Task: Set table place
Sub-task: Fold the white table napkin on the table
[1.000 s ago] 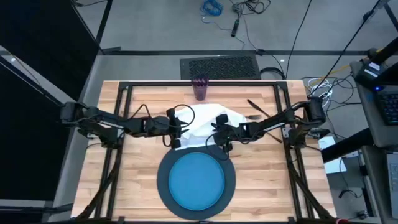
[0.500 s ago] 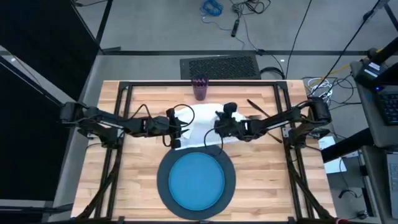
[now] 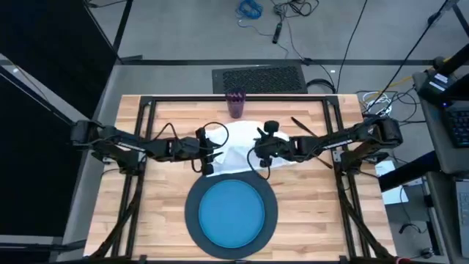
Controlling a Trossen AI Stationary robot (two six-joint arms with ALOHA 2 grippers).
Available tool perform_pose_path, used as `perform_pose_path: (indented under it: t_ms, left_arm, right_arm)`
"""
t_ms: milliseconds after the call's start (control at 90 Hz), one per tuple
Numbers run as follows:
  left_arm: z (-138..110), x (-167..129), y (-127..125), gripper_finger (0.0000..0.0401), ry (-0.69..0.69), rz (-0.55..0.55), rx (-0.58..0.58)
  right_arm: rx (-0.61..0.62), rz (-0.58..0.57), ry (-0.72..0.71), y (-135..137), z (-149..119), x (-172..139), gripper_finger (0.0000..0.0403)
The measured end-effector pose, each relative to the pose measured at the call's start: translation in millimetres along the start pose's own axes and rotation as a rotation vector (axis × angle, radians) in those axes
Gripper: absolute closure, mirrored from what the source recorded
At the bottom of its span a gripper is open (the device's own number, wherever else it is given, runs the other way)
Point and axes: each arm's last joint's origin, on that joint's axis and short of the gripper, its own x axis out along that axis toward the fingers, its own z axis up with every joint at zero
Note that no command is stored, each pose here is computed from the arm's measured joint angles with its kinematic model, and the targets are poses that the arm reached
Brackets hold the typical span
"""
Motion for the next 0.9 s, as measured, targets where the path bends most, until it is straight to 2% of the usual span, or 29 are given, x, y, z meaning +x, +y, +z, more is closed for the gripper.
perform_pose_path:
  t_ms: [133, 322, 567, 900]
  left_arm:
    - [-2, 2, -3, 0.0283, 0.013, -0.013, 0.069]
    - [-13, 13, -12, 0.0283, 0.047, -0.092, 0.199]
    - [-23, 33, -12, 0.0283, 0.065, 0.116, 0.258]
    - [-19, 34, -15, 0.0283, 0.027, 0.058, 0.253]
  right_arm:
    - [0.041, 0.052, -0.088, 0, 7, 0, 0.0403]
    - [0.114, 0.042, -0.103, -7, 7, 3, 0.0403]
    - [0.249, 0.193, -0.146, -16, 3, 8, 0.0403]
    - [0.351, 0.174, -0.184, -25, 6, 7, 0.0403]
